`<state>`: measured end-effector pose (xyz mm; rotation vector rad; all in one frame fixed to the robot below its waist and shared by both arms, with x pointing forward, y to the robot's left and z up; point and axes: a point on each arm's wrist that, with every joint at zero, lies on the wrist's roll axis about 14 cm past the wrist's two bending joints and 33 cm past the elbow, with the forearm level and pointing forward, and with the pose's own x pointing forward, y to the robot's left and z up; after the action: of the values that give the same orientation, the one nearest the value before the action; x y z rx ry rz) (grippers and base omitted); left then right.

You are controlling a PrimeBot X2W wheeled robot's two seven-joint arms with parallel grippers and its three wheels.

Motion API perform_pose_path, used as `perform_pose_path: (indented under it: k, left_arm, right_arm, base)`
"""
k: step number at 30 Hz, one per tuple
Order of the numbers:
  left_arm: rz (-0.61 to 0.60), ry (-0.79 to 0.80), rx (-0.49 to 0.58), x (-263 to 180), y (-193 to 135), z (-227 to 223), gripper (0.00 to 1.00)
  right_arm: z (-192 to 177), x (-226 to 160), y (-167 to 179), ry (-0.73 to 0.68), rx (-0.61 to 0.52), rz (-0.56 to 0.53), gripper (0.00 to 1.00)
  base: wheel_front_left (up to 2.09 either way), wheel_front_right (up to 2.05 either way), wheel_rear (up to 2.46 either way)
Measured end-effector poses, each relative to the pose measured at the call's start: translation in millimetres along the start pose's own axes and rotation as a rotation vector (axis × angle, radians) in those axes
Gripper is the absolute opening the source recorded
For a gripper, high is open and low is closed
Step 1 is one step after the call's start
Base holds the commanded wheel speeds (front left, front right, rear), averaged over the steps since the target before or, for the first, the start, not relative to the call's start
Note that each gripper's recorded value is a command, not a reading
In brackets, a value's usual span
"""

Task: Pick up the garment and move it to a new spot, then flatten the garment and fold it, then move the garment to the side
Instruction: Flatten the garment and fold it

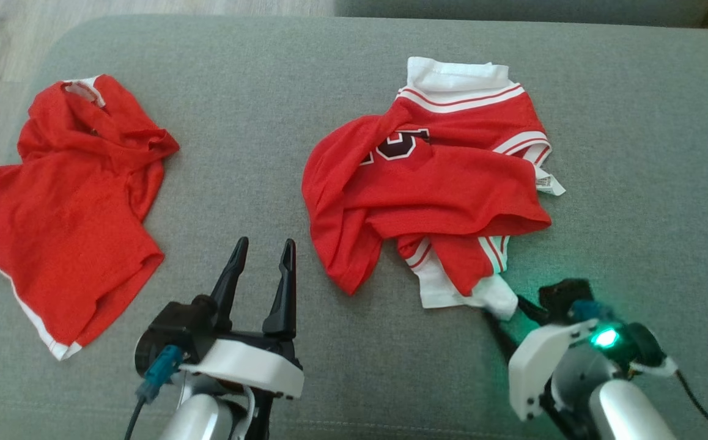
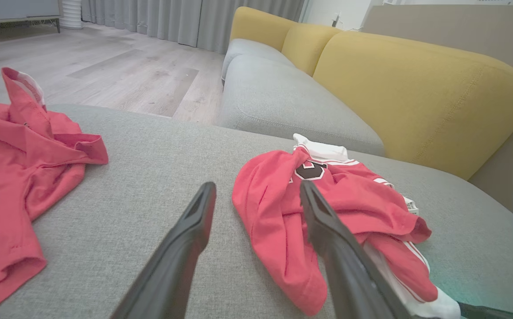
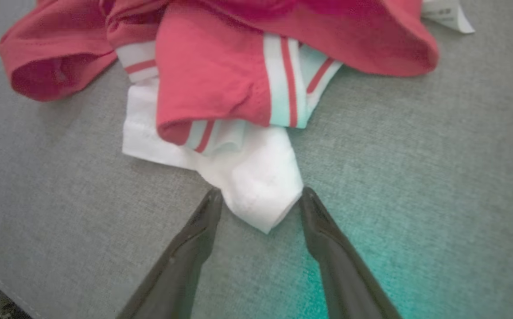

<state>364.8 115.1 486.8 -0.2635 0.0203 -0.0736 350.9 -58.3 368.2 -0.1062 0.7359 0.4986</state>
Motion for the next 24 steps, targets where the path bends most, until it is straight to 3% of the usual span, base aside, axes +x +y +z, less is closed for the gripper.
perform_pose_path:
  k: [1,2,8,13,24]
  left_arm:
    - [0.0,0.001,0.0,0,0,0,1.0]
    - [-0.001,0.002,0.0,1,0,-1,1.0]
    - [-0.008,-0.007,-0.002,0,-2,2,1.0]
    - [-0.004,-0.021,-0.003,-2,-3,7,1.0]
    - [-0.015,-0.038,-0.004,-1,-6,12,1.0]
  right_arm:
    - [2,1,-3,-0.004,0.017,-0.006,0.27]
    - [3,2,-6,-0.007,0.031,-0.013,0.0]
    - [22,-2,-20,-0.081,0.135,-0.041,0.0]
    - [45,-26,-48,-0.187,0.238,-0.099,0.0]
    - [4,-89,-90,-0.108,0.36,-0.25,0.0]
  base:
    - [0.0,0.0,0.0]
    - [0.0,0.0,0.0]
    - [0.0,0.0,0.0]
    - [0.0,0.0,0.0]
    - [0.0,0.0,0.0]
